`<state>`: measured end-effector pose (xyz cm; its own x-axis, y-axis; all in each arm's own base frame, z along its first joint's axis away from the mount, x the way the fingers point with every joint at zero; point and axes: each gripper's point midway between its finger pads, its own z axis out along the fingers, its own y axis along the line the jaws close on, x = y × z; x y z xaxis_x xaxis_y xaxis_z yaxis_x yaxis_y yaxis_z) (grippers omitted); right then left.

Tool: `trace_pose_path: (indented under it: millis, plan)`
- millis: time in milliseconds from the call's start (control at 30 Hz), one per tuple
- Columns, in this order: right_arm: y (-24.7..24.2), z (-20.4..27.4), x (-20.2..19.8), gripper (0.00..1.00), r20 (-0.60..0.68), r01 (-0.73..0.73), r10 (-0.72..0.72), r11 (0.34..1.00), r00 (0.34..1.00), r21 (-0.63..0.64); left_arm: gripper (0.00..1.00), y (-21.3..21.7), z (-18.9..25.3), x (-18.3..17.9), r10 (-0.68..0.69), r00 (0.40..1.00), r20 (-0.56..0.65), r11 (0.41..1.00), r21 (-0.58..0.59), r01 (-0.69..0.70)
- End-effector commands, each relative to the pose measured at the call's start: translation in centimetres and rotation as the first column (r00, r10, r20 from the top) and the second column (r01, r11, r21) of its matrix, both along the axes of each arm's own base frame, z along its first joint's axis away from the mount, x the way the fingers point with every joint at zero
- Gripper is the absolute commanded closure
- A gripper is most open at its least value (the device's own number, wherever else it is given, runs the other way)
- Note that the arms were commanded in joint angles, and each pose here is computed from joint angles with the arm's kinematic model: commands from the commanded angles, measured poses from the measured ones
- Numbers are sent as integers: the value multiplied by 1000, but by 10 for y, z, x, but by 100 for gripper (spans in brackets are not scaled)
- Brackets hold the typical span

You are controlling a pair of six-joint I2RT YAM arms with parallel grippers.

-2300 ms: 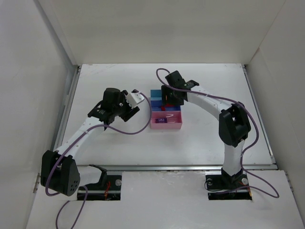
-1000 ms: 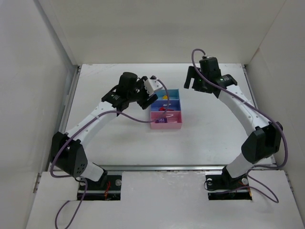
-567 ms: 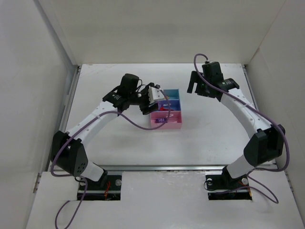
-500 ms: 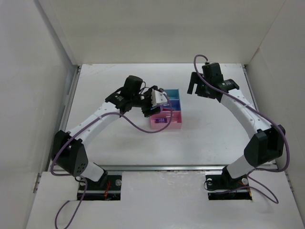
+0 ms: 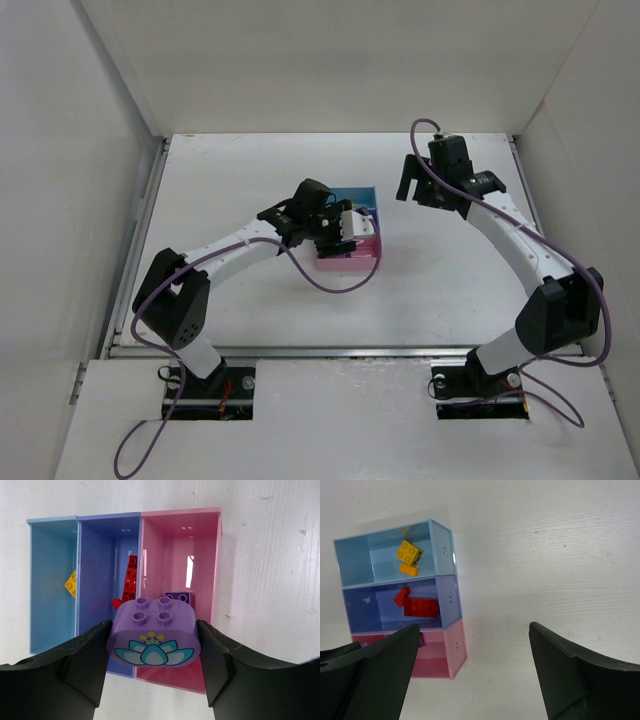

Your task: Sort the legos into containers by color

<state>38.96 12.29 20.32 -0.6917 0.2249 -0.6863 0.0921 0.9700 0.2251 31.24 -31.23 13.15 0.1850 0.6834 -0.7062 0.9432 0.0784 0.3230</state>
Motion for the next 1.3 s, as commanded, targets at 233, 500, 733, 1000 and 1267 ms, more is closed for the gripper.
trace_pose_path:
  millis: [233,500,733,1000,1267]
  plan:
    - [-2,15,0,5,63,-6,5,1000,998,14,100,-6,10,4,30,999,18,999,-39,-30]
    - [-2,15,0,5,63,-6,5,1000,998,14,100,-3,10,0,30,999,18,999,-39,-30]
    - [-2,15,0,5,63,-6,5,1000,998,14,100,-1,6,-1,30,999,11,999,-33,-30]
    - [-2,19,-1,5,72,-6,5,1000,997,17,100,0,5,-4,36,999,3,999,-35,-36]
    - [-2,19,-1,5,72,-6,5,1000,997,17,100,3,-2,-21,15,1000,-15,1000,-18,-15]
